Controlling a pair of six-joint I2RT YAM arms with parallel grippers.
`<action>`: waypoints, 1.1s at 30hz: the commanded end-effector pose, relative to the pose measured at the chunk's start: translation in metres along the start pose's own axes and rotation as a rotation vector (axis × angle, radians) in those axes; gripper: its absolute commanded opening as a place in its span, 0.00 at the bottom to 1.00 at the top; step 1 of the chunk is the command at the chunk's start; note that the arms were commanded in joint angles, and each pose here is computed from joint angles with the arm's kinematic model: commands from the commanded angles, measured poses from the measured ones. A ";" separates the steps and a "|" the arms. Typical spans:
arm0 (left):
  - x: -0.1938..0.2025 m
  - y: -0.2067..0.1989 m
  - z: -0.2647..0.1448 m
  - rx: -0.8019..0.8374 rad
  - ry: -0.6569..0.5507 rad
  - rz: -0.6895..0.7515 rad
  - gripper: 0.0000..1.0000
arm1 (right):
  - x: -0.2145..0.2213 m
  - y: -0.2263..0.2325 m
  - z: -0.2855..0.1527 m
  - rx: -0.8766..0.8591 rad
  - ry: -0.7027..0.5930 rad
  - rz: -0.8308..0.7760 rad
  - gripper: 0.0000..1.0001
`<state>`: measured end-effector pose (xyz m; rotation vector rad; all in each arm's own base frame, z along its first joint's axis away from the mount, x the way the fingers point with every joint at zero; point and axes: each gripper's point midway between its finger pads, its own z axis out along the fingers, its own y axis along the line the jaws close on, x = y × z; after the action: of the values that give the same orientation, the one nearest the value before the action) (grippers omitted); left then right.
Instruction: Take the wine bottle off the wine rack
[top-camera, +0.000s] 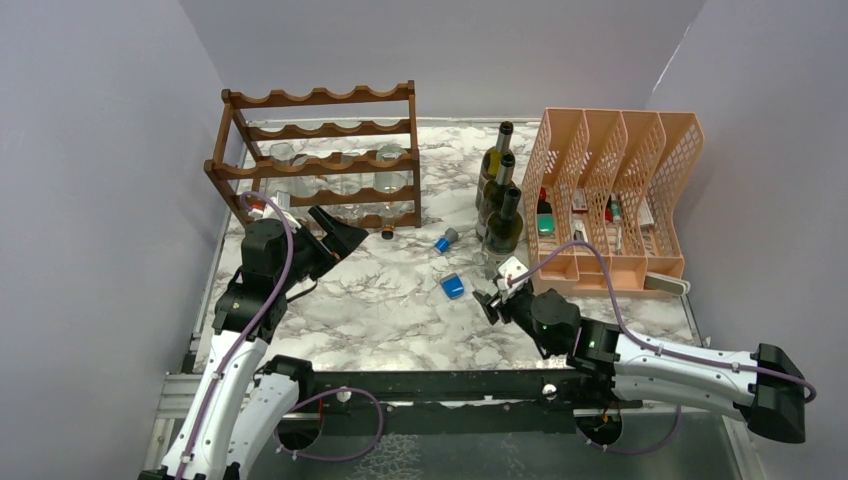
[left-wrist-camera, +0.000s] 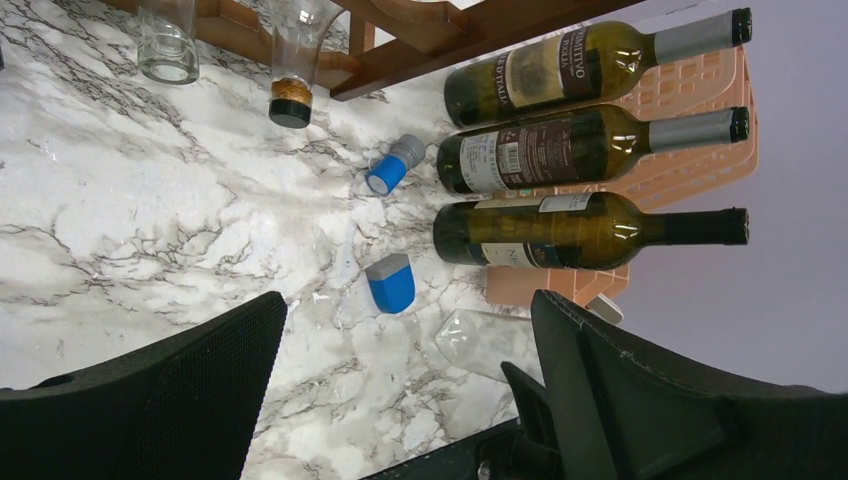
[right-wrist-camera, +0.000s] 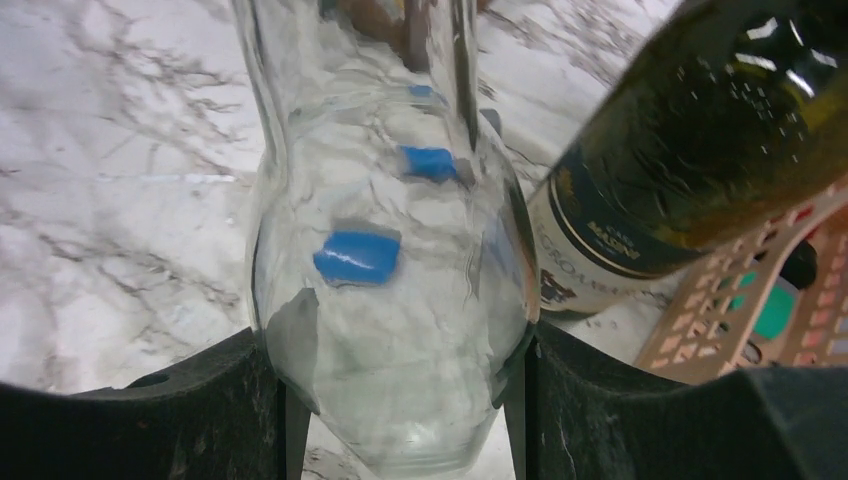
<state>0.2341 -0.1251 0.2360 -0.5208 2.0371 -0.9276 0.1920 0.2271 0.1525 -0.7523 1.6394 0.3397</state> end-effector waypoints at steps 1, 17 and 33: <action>-0.008 -0.010 -0.003 0.031 -0.032 0.016 0.99 | -0.017 -0.034 0.003 0.196 -0.117 0.128 0.14; -0.008 -0.017 -0.004 0.060 -0.028 0.000 0.99 | 0.023 -0.063 0.006 0.376 -0.084 0.365 0.19; -0.007 -0.016 -0.002 0.064 -0.024 -0.004 0.99 | 0.015 -0.049 0.004 0.286 -0.030 0.368 0.83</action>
<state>0.2368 -0.1266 0.2397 -0.5336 2.0216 -0.9462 0.2274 0.1827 0.1362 -0.2304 1.7314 0.3253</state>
